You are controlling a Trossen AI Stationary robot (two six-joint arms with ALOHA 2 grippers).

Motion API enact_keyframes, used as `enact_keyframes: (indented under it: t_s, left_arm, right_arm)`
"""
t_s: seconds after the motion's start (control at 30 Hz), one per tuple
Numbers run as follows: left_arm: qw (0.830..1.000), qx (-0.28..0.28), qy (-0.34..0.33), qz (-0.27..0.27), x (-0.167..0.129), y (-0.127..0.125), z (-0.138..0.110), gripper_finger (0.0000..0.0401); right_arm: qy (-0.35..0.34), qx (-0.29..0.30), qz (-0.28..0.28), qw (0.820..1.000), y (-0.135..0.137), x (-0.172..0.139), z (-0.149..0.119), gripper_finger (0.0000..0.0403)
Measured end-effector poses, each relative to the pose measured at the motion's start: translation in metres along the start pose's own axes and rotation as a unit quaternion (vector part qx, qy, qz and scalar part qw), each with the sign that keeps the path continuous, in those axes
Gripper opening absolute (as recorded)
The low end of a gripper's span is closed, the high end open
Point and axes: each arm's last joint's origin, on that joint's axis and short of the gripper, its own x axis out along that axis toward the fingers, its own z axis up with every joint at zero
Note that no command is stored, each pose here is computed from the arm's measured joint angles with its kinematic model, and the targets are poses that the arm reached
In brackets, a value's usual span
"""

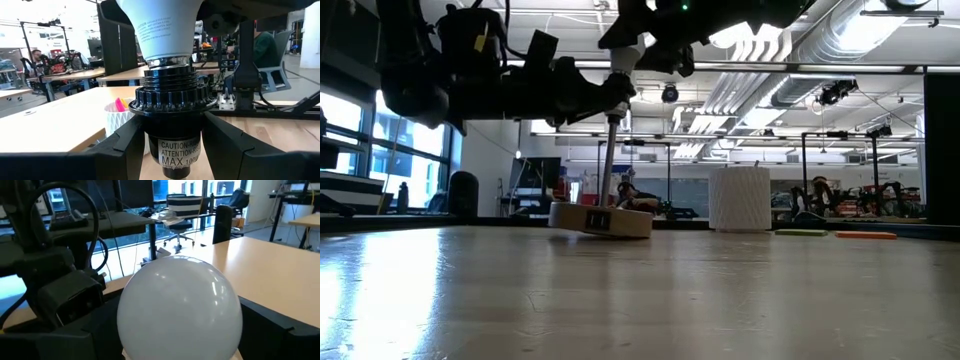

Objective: Screw lightbulb
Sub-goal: Insert the light bulb into the lamp

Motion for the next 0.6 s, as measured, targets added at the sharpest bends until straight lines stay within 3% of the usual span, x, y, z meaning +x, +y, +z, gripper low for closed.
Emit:
enact_keyframes:
  t_s: [0.17,0.6]
  left_arm:
    - [1.0,0.003,0.003,-0.005,0.0,-0.0003,-0.0006,0.0159]
    - [1.0,0.004,0.005,-0.012,0.0001,-0.0007,-0.001,0.0159]
  right_arm:
    - [0.001,-0.035,0.009,0.999,-0.0004,0.0006,-0.0001,0.0299]
    - [0.011,-0.039,0.024,0.999,-0.0008,0.0011,-0.002,0.0299]
